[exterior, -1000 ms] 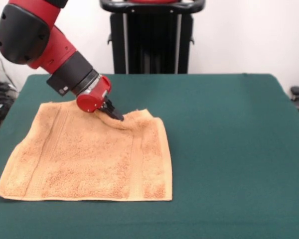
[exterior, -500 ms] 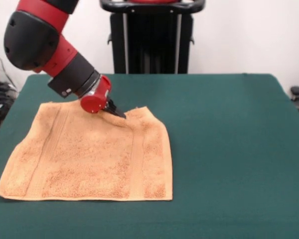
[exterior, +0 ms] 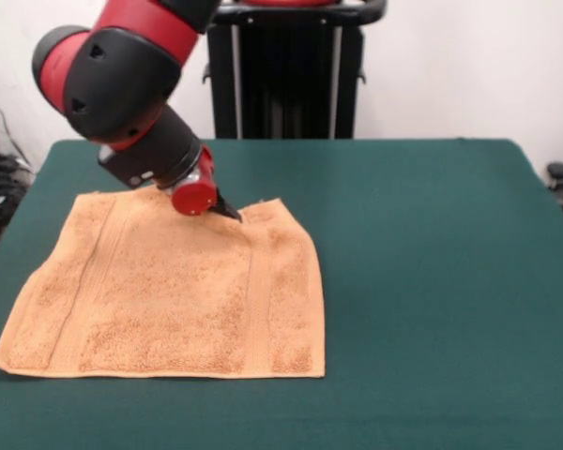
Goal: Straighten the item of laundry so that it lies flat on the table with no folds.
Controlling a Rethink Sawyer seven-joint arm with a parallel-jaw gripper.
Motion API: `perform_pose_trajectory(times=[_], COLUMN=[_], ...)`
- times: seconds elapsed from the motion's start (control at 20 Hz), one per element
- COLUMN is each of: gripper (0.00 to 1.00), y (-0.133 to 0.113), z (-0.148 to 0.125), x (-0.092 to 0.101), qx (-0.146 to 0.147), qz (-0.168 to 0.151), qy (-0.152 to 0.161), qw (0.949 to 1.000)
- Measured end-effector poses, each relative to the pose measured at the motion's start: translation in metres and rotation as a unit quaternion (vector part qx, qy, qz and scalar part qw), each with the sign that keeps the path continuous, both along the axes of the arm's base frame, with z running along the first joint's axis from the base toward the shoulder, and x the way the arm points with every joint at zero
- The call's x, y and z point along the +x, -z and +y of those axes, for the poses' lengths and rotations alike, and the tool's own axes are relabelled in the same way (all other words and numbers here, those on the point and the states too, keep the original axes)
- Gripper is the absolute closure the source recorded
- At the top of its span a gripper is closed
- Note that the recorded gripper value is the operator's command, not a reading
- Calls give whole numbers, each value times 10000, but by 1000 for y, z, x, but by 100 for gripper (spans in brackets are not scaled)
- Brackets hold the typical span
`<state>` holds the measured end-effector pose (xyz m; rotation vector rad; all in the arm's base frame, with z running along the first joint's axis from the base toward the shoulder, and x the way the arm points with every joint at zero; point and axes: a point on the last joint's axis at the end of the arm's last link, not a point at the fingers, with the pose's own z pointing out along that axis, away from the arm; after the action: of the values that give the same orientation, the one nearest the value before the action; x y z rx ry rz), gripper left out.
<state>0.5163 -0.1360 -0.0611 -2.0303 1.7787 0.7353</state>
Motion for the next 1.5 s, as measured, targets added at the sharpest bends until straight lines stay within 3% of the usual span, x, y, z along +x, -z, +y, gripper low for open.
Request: perform_pose_trajectory(times=[0.5,0.9,1.5], gripper=[100,100,100], y=[1,-1,-1], z=[0,12,18], x=[4,3,-1], qx=[33,-221,-328], qz=[101,342,562], qy=[-214,-559,-545], qw=[9997,9976,9964])
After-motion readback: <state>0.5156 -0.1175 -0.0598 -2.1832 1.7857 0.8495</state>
